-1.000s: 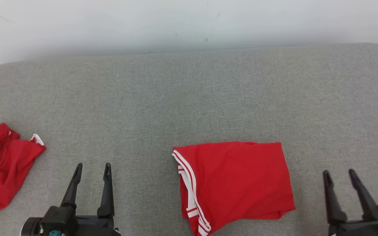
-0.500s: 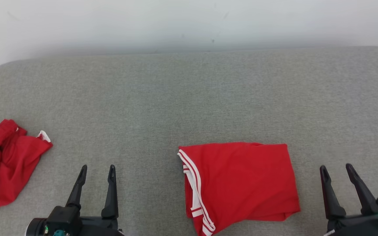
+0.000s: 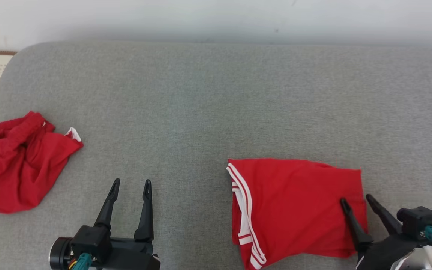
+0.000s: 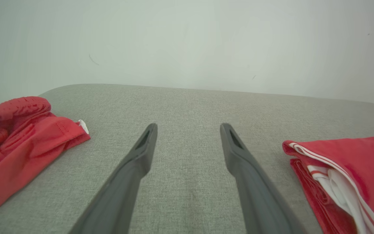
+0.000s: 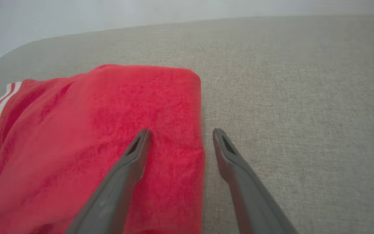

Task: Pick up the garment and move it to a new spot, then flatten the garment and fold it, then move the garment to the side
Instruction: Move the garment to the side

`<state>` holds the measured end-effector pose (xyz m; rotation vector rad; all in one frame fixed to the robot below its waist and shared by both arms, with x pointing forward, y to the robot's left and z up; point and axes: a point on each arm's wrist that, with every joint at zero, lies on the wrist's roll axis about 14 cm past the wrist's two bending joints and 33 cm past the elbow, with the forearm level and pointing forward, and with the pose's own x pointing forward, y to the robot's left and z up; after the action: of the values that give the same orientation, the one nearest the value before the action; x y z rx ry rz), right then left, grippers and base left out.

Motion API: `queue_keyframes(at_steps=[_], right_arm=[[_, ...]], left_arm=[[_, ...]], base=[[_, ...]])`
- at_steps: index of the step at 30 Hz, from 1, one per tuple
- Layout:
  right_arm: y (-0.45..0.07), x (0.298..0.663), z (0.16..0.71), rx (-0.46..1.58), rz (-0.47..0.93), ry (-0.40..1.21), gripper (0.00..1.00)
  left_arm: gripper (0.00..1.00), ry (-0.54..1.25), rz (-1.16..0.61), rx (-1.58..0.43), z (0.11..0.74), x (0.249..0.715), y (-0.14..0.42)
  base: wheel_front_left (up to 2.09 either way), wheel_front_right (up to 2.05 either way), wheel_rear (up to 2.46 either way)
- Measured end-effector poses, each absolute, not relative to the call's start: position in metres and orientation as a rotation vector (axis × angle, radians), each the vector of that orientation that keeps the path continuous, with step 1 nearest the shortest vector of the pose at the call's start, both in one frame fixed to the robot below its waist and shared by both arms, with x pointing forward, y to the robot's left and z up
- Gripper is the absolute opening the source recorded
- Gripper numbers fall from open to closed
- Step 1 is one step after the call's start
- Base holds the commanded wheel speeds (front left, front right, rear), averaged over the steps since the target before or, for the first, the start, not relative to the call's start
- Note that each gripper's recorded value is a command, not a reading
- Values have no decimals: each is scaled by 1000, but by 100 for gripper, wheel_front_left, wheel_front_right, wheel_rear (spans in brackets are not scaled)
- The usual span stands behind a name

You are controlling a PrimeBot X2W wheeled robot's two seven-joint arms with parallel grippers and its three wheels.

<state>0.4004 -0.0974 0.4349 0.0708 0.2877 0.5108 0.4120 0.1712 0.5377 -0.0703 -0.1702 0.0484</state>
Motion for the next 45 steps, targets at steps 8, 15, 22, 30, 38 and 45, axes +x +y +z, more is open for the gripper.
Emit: queue_keyframes(at_steps=[8,15,22,30,38,45], right_arm=[[-88,405,404,107,547,421,0],[-105,413,427,60,508,303,0],[-141,404,437,26,408,250,0],[-207,380,436,7,201,240,0],[-261,382,457,-31,47,163,0],[-323,421,486,-76,-93,81,0]], left_arm=[[100,-141,74,-68,527,417,178],[100,-175,17,-67,534,432,161],[100,-212,-73,-60,542,451,134],[100,-231,-244,-68,546,478,75],[100,-242,-402,-119,547,495,14],[100,-249,-481,-146,542,507,-17]], base=[[0,0,0],[0,0,0],[0,0,0],[0,0,0],[0,0,0],[0,0,0]])
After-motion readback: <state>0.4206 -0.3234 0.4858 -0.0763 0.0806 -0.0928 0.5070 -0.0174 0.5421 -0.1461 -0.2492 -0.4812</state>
